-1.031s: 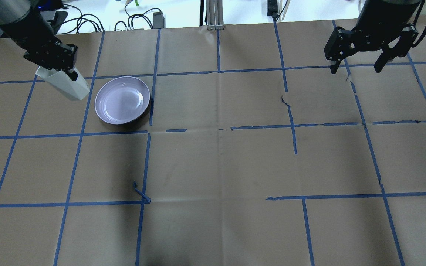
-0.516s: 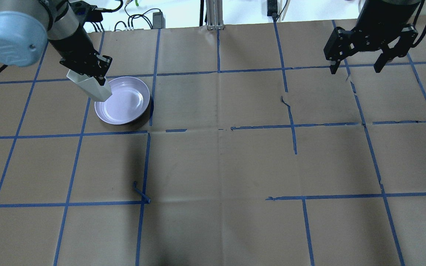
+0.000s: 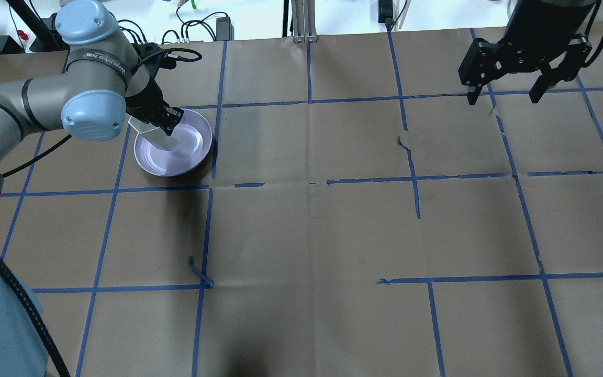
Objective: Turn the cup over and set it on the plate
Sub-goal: 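Carry the mug over the plate with the left gripper, then lower the mug onto the plate and open the left gripper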
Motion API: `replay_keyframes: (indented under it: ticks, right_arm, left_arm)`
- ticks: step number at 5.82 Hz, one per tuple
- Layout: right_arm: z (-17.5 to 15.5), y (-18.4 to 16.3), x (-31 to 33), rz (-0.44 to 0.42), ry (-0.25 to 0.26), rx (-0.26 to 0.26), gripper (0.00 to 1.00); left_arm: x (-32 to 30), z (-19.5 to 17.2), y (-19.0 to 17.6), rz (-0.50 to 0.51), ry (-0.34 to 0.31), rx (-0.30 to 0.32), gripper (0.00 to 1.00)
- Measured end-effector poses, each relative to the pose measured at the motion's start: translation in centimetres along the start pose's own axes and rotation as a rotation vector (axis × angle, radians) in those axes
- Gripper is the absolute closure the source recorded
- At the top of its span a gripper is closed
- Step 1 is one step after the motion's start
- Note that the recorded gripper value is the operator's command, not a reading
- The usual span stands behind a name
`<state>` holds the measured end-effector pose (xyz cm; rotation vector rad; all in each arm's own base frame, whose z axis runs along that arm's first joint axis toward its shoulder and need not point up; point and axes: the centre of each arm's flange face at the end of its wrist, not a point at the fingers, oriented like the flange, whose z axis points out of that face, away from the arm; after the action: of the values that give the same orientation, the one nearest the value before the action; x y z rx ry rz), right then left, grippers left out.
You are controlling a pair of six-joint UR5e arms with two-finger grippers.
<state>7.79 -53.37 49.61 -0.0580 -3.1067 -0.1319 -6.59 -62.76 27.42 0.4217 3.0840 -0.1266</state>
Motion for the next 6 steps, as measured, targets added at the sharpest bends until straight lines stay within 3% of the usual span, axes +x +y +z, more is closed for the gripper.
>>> replay_keyframes:
  ticks: [2,3,4,5,6]
  right_arm:
    - [0.0,0.0,0.0,0.000,0.000,0.000,0.00]
    - [0.0,0.0,0.0,0.000,0.000,0.000,0.00]
    - [0.0,0.0,0.0,0.000,0.000,0.000,0.00]
    - [0.0,0.0,0.0,0.000,0.000,0.000,0.00]
    - [0.0,0.0,0.0,0.000,0.000,0.000,0.00]
  left_arm:
    - [0.2,2.2,0.2,0.000,0.009,-0.020,0.92]
    - [0.3,2.9,0.3,0.000,0.012,-0.029,0.65]
    - [0.2,3.2,0.2,0.001,0.012,-0.029,0.10]
    - [0.1,2.8,-0.1,0.000,0.005,-0.003,0.01]
    - [0.1,2.4,-0.4,0.000,-0.002,0.023,0.01]
